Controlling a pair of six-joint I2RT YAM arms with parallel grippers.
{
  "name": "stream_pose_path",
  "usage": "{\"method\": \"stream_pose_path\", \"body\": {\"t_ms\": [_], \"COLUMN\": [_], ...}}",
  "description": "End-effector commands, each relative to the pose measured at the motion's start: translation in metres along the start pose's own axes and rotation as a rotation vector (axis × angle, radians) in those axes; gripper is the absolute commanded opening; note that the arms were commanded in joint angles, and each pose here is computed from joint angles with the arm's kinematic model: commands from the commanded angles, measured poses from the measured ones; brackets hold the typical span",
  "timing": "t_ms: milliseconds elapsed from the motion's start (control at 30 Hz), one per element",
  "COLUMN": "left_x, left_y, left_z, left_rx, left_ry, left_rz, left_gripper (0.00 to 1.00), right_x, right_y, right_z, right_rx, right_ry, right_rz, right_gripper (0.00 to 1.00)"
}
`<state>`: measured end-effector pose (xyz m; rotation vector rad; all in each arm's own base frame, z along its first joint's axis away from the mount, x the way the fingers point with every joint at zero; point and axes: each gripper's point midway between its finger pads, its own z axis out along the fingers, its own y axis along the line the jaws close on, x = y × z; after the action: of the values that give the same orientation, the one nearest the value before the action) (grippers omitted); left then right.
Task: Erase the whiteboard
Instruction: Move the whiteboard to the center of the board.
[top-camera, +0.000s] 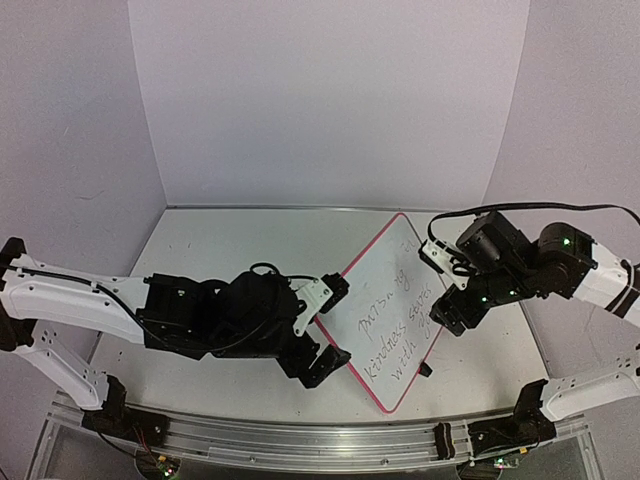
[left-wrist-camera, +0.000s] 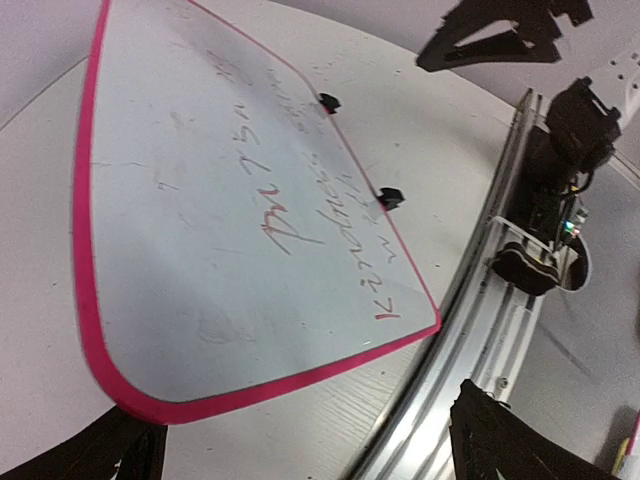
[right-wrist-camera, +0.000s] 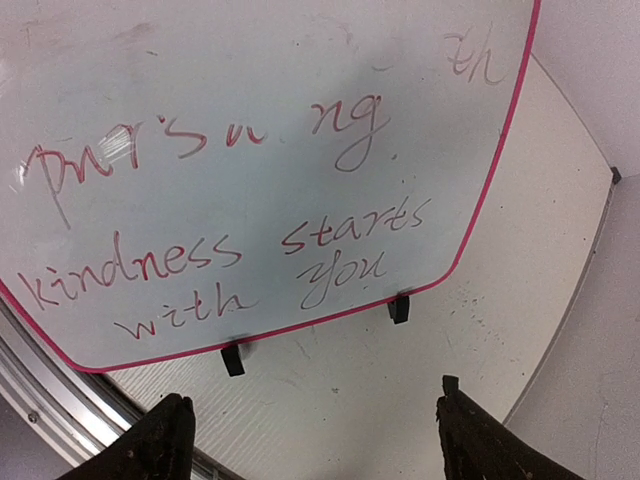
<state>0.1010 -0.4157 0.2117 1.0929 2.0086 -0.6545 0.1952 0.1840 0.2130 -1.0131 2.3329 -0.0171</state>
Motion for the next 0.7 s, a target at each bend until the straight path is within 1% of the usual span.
{"method": "stream_pose_path", "body": {"t_ms": [0, 133, 233, 433, 500, 567, 667], "left_x": [-0.022, -0.022, -0.019, -0.01, -0.01, -0.012, -0.017], "left_y": [0.045, 0.058, 0.065, 0.078, 0.08, 0.082, 0.086], "left_z": [-0.028, -0.029, -0.027, -0.02, -0.017, -0.014, -0.012], "left_rx": [-0.218, -0.297, -0.321, -0.297, -0.291, -0.287, -0.289], "left_ry": [-0.121, -0.132, -0.125, -0.104, -0.105, -0.11, -0.12], "left_rz": [-0.107, -0.121, -0.136, -0.174, -0.173, -0.171, -0.17], "left_gripper": [0.99, 0.94, 0.87, 0.77, 0.76, 0.75, 0.75], "right_x": [-0.001, -0.01, -0.009, 0.008, 0.011, 0.011, 0.012], "right_y": [0.0, 0.007, 0.013, 0.017, 0.02, 0.018, 0.004], "right_z": [0.015, 0.025, 0.03, 0.039, 0.042, 0.046, 0.053], "right_rx": [0.026, 0.003, -0.021, -0.03, -0.036, -0.017, 0.088], "right_ry": [0.024, 0.01, 0.025, 0.102, 0.121, 0.142, 0.178], "right_rz": [-0.02, -0.012, -0.016, -0.039, -0.044, -0.011, 0.042], "right_gripper": [0.84, 0.82, 0.79, 0.75, 0.74, 0.74, 0.75]}}
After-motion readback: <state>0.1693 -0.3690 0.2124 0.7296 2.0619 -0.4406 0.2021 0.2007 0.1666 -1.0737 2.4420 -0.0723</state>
